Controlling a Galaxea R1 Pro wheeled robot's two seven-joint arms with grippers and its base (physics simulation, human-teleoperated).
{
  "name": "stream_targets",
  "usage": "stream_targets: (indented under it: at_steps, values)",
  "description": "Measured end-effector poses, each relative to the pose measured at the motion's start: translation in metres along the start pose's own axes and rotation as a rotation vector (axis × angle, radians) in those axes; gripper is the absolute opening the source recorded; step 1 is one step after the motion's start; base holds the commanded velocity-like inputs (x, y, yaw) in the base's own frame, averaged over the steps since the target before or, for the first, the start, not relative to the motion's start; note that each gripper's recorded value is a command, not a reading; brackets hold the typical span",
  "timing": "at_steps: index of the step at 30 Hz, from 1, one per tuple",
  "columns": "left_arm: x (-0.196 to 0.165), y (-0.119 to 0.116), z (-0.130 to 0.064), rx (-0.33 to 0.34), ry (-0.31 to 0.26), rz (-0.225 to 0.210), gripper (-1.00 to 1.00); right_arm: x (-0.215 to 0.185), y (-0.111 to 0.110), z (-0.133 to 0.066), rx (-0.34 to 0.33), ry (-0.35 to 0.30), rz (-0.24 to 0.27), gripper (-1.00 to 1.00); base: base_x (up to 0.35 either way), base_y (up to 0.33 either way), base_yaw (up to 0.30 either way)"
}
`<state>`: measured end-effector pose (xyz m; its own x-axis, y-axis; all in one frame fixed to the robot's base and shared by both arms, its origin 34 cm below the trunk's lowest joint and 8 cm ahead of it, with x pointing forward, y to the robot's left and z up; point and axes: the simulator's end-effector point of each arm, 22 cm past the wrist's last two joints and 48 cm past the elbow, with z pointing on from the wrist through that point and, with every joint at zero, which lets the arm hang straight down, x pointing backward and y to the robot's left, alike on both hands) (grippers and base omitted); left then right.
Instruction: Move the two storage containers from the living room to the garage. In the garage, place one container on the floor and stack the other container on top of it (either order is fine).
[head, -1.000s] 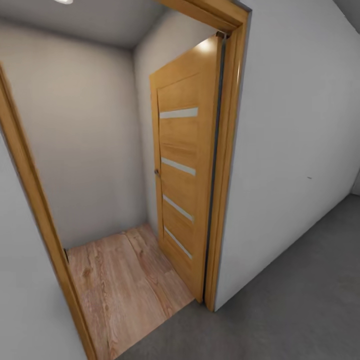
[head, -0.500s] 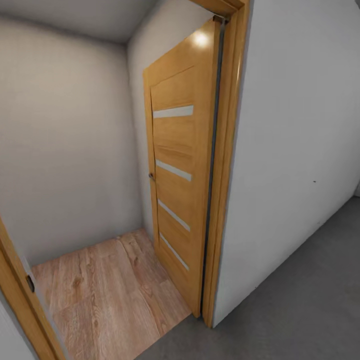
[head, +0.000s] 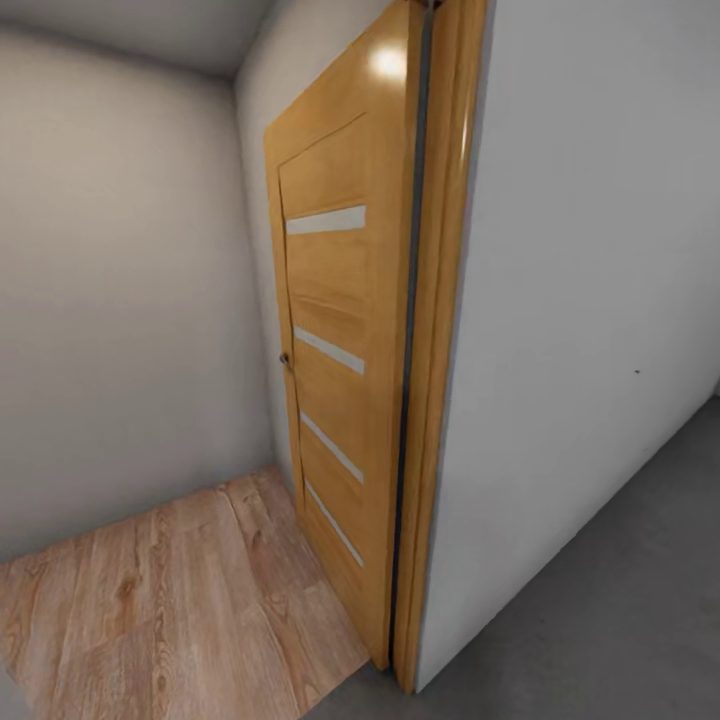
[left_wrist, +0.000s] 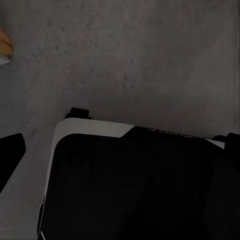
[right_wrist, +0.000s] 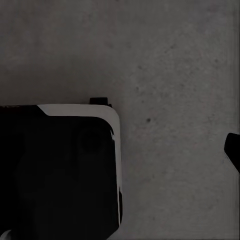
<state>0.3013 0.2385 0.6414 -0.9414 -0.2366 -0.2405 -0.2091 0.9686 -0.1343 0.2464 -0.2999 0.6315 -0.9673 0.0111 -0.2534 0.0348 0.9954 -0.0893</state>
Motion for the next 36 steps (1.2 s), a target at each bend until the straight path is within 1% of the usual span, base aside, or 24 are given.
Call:
stream_targets:
  at_steps: [4, 8, 29, 36]
  values:
    - [-0.0002, 0.0001, 0.0000, 0.000, -0.001, 0.000, 1.00, -0.0001, -0.0001, 0.0000, 0.001, 0.000, 0.001, 1.00, 0.314, -0.164, 0.017]
    - [-0.0003, 0.0002, 0.0000, 0.000, -0.001, -0.001, 1.00, -0.0005, -0.0009, 0.0000, 0.002, -0.002, 0.001, 1.00, 0.314, -0.164, 0.157]
    - [-0.0008, 0.0009, 0.0000, -0.001, -0.003, -0.001, 1.00, -0.0006, -0.0014, 0.0001, 0.003, -0.002, 0.001, 1.00, 0.311, -0.163, 0.264]
    - [-0.0010, 0.0014, 0.0001, -0.002, -0.003, -0.001, 1.00, -0.0006, -0.0013, 0.0002, 0.003, -0.002, 0.002, 1.00, 0.102, -0.056, 0.271]
